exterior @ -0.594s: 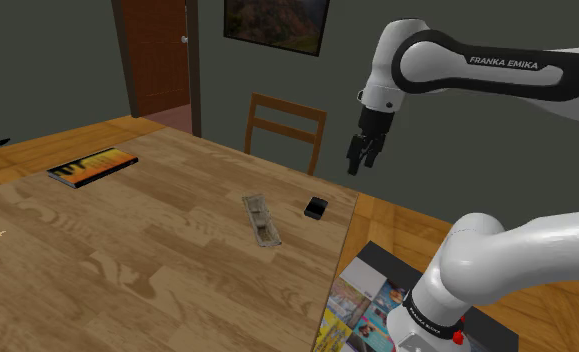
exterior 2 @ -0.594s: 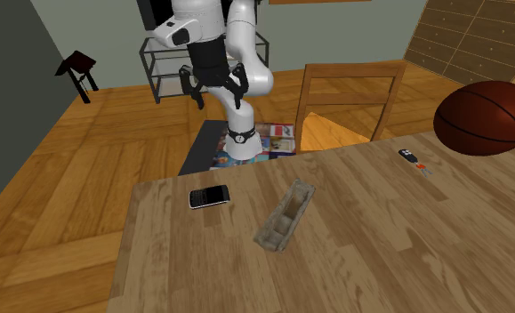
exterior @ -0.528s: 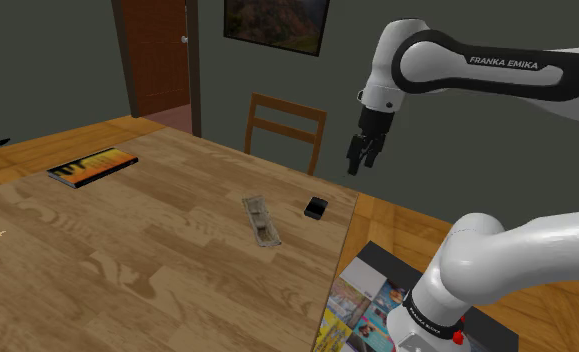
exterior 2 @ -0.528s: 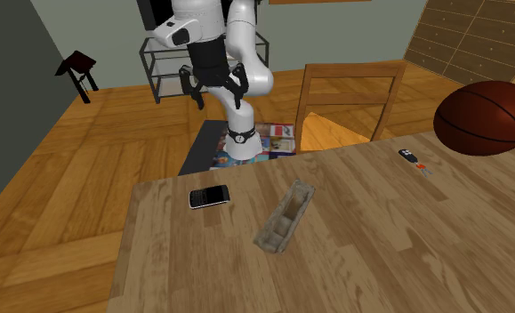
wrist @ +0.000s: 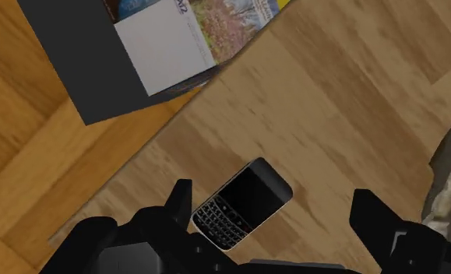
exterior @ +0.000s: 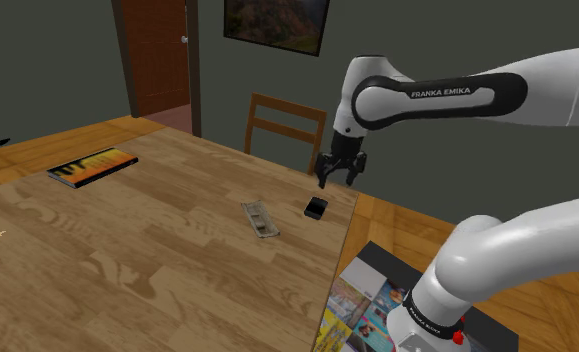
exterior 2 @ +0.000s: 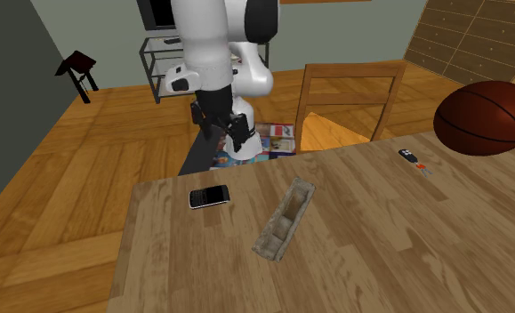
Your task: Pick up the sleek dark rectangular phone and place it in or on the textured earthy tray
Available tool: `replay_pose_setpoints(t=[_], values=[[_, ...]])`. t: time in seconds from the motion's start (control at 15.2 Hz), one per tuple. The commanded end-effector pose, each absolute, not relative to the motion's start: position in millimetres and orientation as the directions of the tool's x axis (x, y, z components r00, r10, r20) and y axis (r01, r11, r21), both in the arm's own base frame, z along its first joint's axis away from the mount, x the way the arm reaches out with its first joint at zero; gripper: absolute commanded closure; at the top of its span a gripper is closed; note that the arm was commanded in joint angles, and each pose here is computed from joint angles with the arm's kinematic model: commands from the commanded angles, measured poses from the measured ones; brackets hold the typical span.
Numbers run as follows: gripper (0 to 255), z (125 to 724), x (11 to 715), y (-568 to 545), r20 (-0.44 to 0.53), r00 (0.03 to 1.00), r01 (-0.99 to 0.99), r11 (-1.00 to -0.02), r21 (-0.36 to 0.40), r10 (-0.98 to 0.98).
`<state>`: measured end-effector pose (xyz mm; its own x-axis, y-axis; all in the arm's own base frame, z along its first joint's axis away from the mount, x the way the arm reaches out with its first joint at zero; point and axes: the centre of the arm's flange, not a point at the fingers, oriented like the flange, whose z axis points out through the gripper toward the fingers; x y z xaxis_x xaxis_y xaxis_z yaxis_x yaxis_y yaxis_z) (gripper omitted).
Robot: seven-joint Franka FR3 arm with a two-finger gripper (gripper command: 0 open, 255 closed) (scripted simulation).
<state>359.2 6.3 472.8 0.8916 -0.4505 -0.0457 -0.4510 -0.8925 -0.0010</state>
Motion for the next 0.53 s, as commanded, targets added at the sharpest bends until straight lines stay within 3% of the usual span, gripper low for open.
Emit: replay_pose_setpoints(t=[0.0, 0.46], values=[[0, 449.6, 371.1, 5.0, -0.031, 0.820, -0.571, -0.821, 0.014, -0.571], [0, 373.7, 416.8, -13.0, 0.024, 0.486, -0.873, -0.484, 0.056, -0.874]])
